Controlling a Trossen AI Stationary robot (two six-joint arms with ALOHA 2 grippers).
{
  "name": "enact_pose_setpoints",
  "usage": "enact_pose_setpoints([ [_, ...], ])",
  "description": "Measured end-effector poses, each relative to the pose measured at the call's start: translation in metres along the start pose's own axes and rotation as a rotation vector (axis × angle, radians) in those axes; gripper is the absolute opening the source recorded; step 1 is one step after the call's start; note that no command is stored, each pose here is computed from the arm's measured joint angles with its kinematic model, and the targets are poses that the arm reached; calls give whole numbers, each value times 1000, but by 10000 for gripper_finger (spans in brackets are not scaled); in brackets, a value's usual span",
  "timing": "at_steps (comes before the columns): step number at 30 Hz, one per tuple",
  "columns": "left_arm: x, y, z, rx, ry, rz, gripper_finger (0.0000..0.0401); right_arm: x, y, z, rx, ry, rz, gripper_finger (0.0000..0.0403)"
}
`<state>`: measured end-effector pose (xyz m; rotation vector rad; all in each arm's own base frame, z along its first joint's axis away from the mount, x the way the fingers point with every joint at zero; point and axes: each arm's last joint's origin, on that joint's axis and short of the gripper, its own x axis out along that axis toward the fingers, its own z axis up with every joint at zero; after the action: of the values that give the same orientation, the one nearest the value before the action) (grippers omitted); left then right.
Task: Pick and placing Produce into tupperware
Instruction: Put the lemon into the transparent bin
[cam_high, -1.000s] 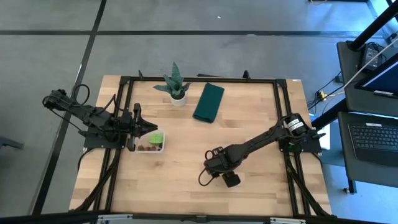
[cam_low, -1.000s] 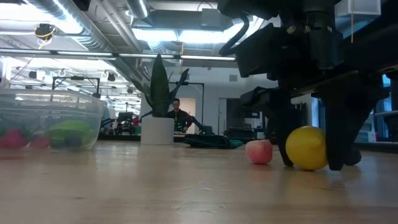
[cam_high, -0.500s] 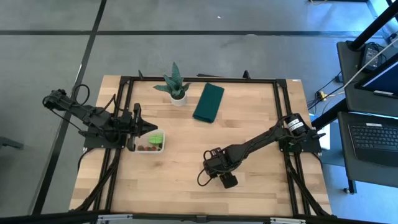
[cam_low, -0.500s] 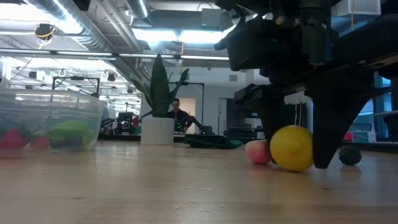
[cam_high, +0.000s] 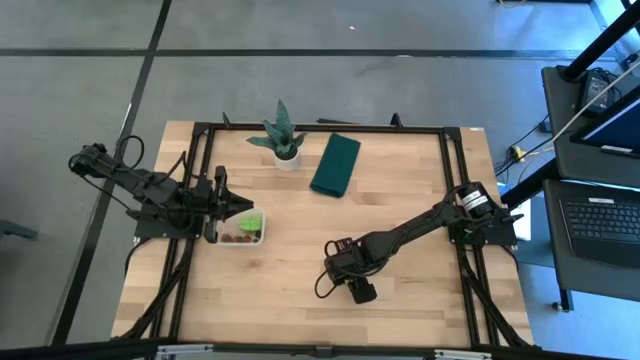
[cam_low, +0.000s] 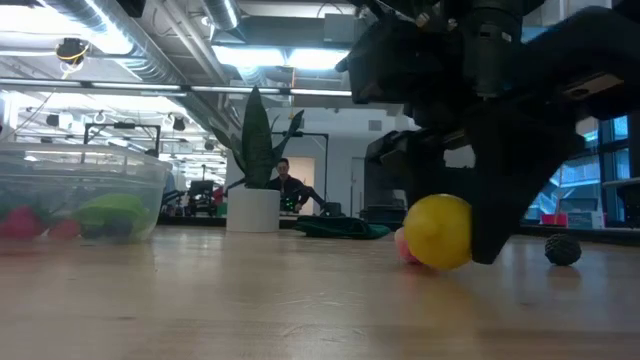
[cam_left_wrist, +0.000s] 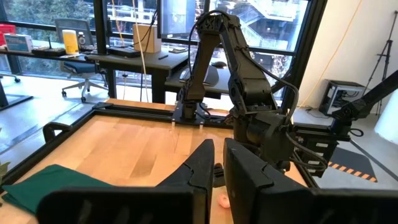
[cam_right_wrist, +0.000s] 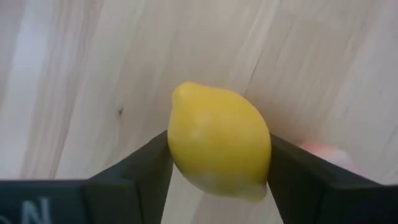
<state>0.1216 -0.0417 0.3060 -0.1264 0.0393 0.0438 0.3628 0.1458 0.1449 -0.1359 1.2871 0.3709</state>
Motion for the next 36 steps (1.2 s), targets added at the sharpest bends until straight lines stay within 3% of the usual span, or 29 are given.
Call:
enact_pose_setpoints([
  [17, 0, 0, 0, -1, 0, 0, 3, -2, -9, 14, 76, -143, 3, 206],
  [27, 0, 0, 0, -4, 0, 0, 23, -24, -55, 44, 186, -404, -25, 198],
  [31, 0, 0, 0, -3, 0, 0, 26, -39, -71, 58, 153, -502, -62, 183],
  [36, 0, 0, 0, -2, 0, 0, 17, -60, -94, 75, 199, -703, -95, 182],
])
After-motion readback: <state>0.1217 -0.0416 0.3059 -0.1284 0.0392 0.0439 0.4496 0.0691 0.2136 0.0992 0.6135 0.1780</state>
